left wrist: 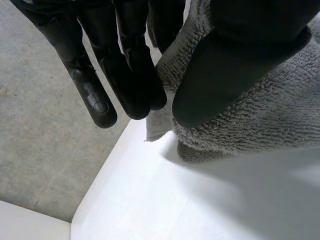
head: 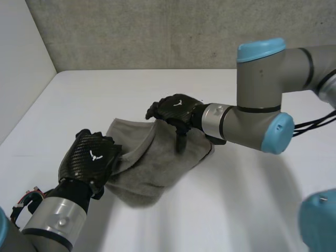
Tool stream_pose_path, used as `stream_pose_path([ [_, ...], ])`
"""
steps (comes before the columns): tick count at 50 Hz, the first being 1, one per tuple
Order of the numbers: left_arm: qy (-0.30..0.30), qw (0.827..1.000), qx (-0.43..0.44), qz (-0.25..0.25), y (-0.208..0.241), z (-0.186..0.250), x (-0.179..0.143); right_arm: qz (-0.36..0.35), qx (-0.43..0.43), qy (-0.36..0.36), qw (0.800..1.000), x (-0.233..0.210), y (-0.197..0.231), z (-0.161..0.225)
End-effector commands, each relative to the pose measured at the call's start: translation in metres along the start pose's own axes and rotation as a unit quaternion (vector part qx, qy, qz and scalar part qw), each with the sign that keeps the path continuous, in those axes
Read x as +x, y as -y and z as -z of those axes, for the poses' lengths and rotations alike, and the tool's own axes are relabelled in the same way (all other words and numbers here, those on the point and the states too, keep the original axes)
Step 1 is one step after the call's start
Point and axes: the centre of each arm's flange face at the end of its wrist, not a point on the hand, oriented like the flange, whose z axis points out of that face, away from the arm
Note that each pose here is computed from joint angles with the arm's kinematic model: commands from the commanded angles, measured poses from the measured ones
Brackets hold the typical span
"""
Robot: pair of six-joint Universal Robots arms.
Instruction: Fold the laundry
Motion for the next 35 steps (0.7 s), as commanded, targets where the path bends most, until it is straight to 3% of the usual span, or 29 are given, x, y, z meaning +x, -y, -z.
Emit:
stream_pose_path([
  [1, -0.001, 1.0, -0.002, -0.001, -0.004, 0.007, 0.001, -0.009, 0.003, 0.028, 1.0, -0.001, -0.018, -0.021],
  [8, 0.002, 1.0, 0.003, 0.0, -0.004, 0.009, 0.002, -0.012, -0.007, 0.034, 0.999, -0.006, -0.032, -0.031],
  [16, 0.038, 0.999, 0.031, 0.006, 0.004, -0.008, -0.011, 0.037, 0.052, -0.037, 0.997, 0.013, 0.002, -0.029],
  [18, 0.057, 0.997, 0.045, 0.009, 0.01, -0.017, -0.02, 0.068, 0.096, -0.125, 0.985, 0.034, 0.032, -0.021],
  [19, 0.075, 0.995, 0.062, 0.011, 0.016, -0.026, -0.03, 0.068, 0.096, -0.126, 0.985, 0.034, 0.032, -0.021],
  [21, 0.089, 0.992, 0.084, 0.012, 0.024, -0.038, -0.039, 0.1, 0.162, -0.218, 0.957, 0.056, 0.074, -0.003],
  [22, 0.098, 0.989, 0.108, 0.011, 0.034, -0.052, -0.045, 0.1, 0.163, -0.219, 0.957, 0.056, 0.075, -0.003],
  [23, 0.114, 0.984, 0.136, 0.012, 0.047, -0.067, -0.055, 0.115, 0.202, -0.26, 0.937, 0.065, 0.099, 0.011],
  [24, 0.115, 0.984, 0.136, 0.012, 0.048, -0.068, -0.055, 0.115, 0.202, -0.26, 0.937, 0.065, 0.1, 0.011],
  [26, 0.172, 0.966, 0.193, 0.021, 0.084, -0.095, -0.085, 0.135, 0.281, -0.327, 0.892, 0.079, 0.148, 0.045],
  [27, 0.172, 0.966, 0.194, 0.021, 0.084, -0.095, -0.085, 0.135, 0.282, -0.327, 0.892, 0.079, 0.148, 0.045],
  [28, 0.208, 0.954, 0.215, 0.031, 0.102, -0.106, -0.104, 0.141, 0.316, -0.349, 0.871, 0.081, 0.169, 0.063],
  [29, 0.208, 0.954, 0.215, 0.031, 0.102, -0.106, -0.104, 0.145, 0.341, -0.367, 0.853, 0.082, 0.185, 0.078],
  [31, 0.285, 0.926, 0.243, 0.057, 0.134, -0.117, -0.139, 0.145, 0.352, -0.373, 0.846, 0.08, 0.194, 0.089],
  [32, 0.285, 0.925, 0.243, 0.058, 0.134, -0.118, -0.139, 0.145, 0.353, -0.373, 0.846, 0.08, 0.195, 0.089],
  [33, 0.318, 0.911, 0.252, 0.077, 0.146, -0.12, -0.154, 0.144, 0.35, -0.374, 0.847, 0.079, 0.197, 0.094],
  [34, 0.345, 0.895, 0.263, 0.102, 0.157, -0.117, -0.167, 0.142, 0.343, -0.37, 0.852, 0.076, 0.195, 0.096],
  [35, 0.345, 0.895, 0.263, 0.103, 0.158, -0.117, -0.167, 0.138, 0.328, -0.365, 0.86, 0.074, 0.189, 0.095],
])
